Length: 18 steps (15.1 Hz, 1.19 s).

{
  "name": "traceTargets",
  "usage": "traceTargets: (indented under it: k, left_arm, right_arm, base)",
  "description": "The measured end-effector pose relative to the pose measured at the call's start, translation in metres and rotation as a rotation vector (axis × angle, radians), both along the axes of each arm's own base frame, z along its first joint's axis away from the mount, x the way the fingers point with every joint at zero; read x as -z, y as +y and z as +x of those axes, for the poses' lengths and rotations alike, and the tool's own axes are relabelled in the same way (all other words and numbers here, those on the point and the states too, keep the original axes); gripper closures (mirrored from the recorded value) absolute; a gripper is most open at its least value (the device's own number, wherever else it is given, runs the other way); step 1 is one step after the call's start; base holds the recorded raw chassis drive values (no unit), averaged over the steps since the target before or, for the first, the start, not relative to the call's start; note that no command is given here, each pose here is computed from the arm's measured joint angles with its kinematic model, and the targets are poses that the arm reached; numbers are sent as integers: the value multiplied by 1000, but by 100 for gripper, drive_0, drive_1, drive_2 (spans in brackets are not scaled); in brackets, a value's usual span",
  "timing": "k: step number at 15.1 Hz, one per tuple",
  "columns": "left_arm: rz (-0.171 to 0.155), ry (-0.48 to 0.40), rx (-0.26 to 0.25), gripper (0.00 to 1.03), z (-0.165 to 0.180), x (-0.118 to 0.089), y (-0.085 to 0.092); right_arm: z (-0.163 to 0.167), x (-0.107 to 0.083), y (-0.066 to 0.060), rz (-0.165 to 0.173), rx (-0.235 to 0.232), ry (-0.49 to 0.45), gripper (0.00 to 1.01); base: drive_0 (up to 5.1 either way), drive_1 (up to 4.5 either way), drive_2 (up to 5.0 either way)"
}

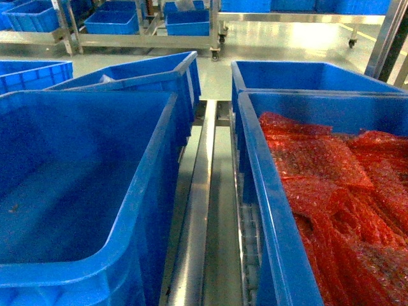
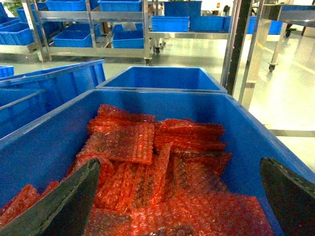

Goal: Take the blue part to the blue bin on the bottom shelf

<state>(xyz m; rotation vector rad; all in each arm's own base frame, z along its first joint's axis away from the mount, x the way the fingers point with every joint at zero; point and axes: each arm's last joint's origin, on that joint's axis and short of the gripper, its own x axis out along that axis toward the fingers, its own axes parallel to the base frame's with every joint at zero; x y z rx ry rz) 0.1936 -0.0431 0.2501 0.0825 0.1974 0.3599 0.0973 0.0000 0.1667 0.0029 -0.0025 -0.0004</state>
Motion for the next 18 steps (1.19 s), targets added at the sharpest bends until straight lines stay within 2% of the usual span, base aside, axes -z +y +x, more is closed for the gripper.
traceTargets:
  k: [3,4,5,6,7,8,9,11,12,13,14,15,16,18]
  left_arm:
    - [-1,-4,1,5,0,-1,0]
    - [-1,-3,1,5,0,-1,0]
    - [-56,-124,122,15,0,-2,5]
    - [-85,-207,239,27,-10,4,12]
    - [-93,-219,312,39,-18,14,16]
    - [-97,-199,350,54,-24,26,20]
    - [-98,-183,362,68,-30,37,23]
    - [-97,-203,352,92,-40,44,29]
    - [-97,-203,353,101,-45,49,31]
    - [-100,-189,378,101,-50,56,36]
    - [-97,-190,351,101,-54,60,43]
    - [-95,-199,341,101,-57,61,44]
    - [-97,-197,362,101,-60,65,43]
    - [-98,-192,360,101,-65,70,43]
  right_arm:
    - [0,0,0,0,0,0,3]
    - [0,0,0,0,0,0,3]
    - [0,0,0,0,0,0,3]
    - [0,0,0,0,0,2,3]
    - [0,0,0,0,0,0,3]
    - [0,0,0,0,0,0,3]
    - [0,0,0,0,0,1,3]
    - [0,0,0,0,0,0,3]
    - [0,0,0,0,0,0,3]
    - [0,0,0,0,0,1,3]
    - [0,0,0,0,0,1,3]
    - [0,0,0,0,0,0,3]
    - [0,0,0,0,0,0,3]
    - [0,0,0,0,0,0,3]
  base:
    - [0,0,0]
    - [0,0,0]
    - [0,0,0]
    - [0,0,0]
    - [0,0,0]
    - [0,0,0]
    - [0,0,0]
    - [0,0,0]
    - [0,0,0]
    - [0,0,0]
    - [0,0,0]
    - [0,0,0]
    - [0,0,0]
    - [0,0,0]
